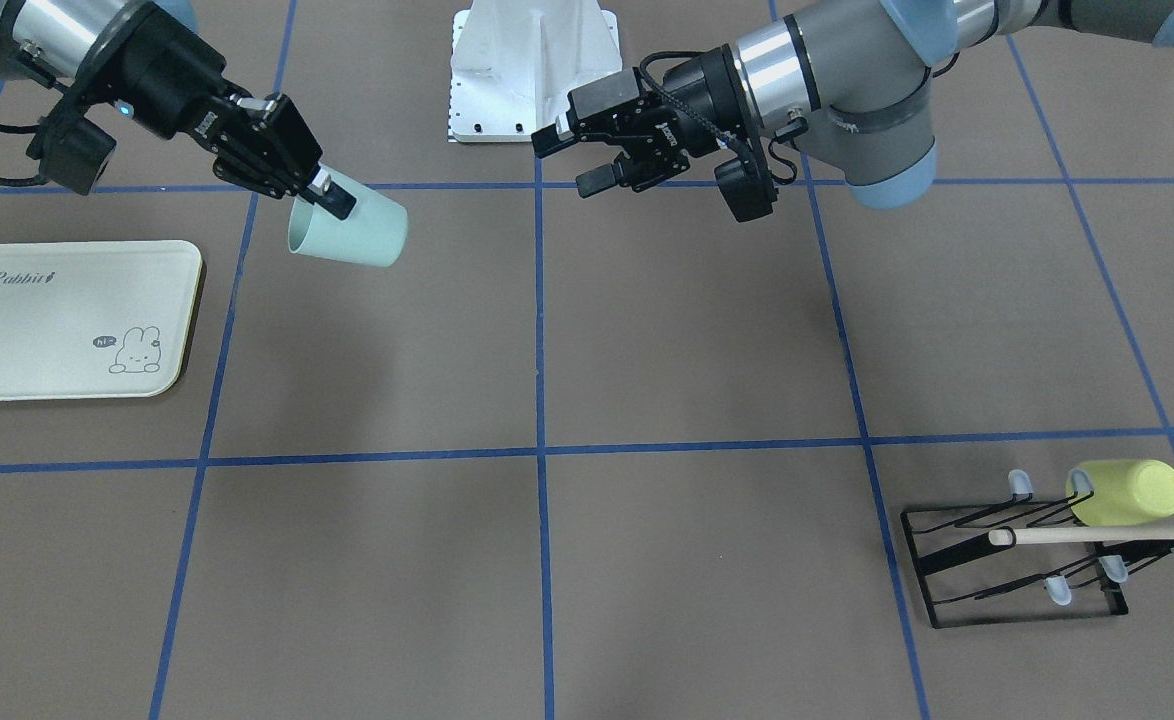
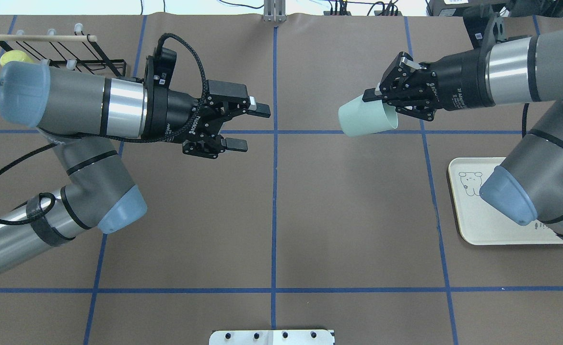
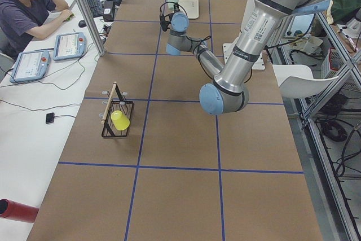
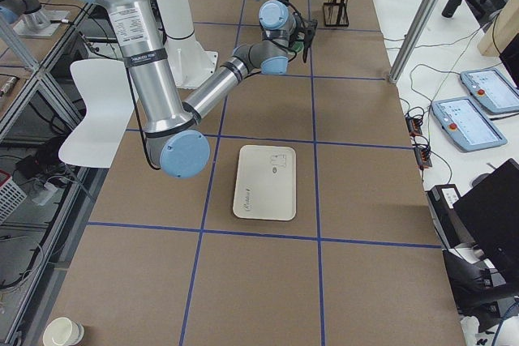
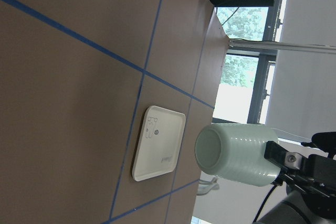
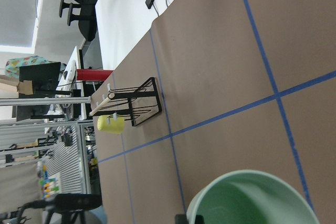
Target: Left arm grabs green cup and hands to right arm on tray
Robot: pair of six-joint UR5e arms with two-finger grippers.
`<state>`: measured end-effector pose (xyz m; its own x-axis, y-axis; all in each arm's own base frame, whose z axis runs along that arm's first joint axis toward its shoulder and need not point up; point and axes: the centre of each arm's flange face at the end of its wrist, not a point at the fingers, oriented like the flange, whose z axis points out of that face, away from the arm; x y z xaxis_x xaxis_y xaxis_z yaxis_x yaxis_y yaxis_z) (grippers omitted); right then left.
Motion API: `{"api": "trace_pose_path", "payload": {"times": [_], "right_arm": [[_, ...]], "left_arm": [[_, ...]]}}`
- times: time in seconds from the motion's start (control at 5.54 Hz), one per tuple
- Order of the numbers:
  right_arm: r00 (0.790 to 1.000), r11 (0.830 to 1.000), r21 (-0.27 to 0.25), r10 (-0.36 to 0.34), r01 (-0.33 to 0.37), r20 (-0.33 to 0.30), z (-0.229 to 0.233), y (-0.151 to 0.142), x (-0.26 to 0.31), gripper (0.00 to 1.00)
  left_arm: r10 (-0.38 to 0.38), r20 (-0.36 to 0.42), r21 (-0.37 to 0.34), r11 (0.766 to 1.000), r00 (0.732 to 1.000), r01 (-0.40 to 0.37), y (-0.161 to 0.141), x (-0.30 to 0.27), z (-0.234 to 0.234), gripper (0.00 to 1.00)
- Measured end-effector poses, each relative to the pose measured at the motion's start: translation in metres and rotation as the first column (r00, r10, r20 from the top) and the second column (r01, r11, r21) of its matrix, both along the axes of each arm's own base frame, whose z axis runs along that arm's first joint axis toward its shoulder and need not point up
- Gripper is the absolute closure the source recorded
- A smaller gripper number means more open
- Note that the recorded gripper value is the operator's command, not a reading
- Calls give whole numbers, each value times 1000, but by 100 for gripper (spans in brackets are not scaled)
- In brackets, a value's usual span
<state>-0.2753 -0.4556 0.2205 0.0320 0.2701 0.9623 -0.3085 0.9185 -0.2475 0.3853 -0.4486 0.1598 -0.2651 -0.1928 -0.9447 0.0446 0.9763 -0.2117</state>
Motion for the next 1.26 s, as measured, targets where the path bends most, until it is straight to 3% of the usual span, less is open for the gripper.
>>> {"api": "trace_pose_path", "payload": {"times": [0.18, 0.36, 0.54, 0.72, 0.9, 1.08, 1.26], "right_arm": [[989, 1000, -24, -7, 4, -146, 18, -10, -13, 100], [953, 1000, -23, -19, 13, -301, 38, -16, -25, 100], [887, 999, -11, -46, 46, -459, 55, -18, -30, 100], [789, 993, 1, -94, 119, -607, 71, -16, -24, 100], [695, 976, 12, -147, 218, -703, 88, -11, -13, 100], [621, 948, 28, -186, 318, -761, 110, -2, 5, 100], [569, 914, 54, -204, 403, -797, 133, 11, 30, 100]], "left_arm": [[17, 102, 23, 1000, 995, -19, -18, -14, 6, 0], [33, 196, 43, 998, 980, -42, -35, -26, 13, 0], [34, 265, 62, 997, 964, -52, -46, -32, 25, 0], [26, 319, 81, 995, 948, -54, -51, -37, 53, 0], [15, 368, 102, 993, 930, -56, -53, -44, 89, 0], [-1, 424, 133, 989, 906, -61, -56, -55, 124, 0], [-26, 473, 188, 979, 881, -72, -61, -69, 154, 0]]}}
